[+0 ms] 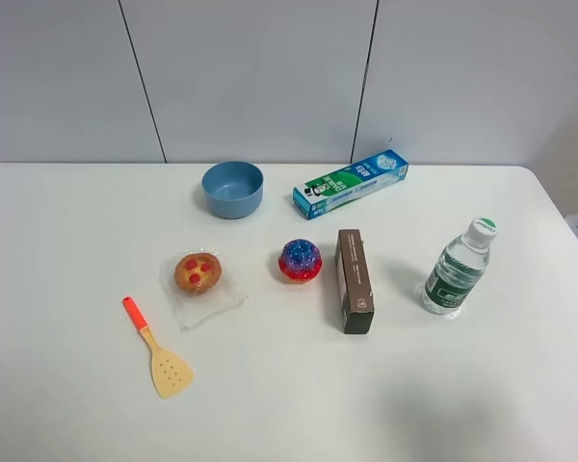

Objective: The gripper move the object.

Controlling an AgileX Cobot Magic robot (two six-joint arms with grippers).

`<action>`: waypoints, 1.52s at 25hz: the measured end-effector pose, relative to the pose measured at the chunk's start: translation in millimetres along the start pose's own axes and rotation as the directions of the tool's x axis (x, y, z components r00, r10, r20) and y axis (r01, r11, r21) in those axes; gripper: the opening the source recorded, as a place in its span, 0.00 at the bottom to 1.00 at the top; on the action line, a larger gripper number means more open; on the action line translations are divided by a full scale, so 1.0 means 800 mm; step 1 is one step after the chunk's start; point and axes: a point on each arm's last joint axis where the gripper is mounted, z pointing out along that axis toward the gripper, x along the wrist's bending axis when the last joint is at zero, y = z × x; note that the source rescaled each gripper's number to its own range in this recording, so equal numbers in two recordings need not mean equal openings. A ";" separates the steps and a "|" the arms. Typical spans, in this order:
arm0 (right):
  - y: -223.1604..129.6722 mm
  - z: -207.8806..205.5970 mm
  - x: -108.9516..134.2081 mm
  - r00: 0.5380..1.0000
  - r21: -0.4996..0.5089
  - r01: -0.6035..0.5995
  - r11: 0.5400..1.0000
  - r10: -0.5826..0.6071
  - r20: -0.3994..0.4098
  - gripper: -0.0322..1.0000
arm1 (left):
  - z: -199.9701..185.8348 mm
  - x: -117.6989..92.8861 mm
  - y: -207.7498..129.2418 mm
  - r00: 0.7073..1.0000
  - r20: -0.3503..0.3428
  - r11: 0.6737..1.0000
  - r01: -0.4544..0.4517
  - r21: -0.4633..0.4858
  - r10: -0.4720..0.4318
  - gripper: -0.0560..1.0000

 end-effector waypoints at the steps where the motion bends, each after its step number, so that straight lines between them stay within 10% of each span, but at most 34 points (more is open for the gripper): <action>1: 0.000 0.000 0.000 1.000 0.000 0.000 1.000 0.000 0.000 1.00 | 0.000 0.000 0.000 1.000 0.000 1.000 0.000 0.000 0.000 1.00; 38: 0.000 0.000 0.000 1.000 0.000 0.000 1.000 0.000 0.000 1.00 | 0.000 0.000 0.000 1.000 0.000 1.000 0.000 0.000 0.000 1.00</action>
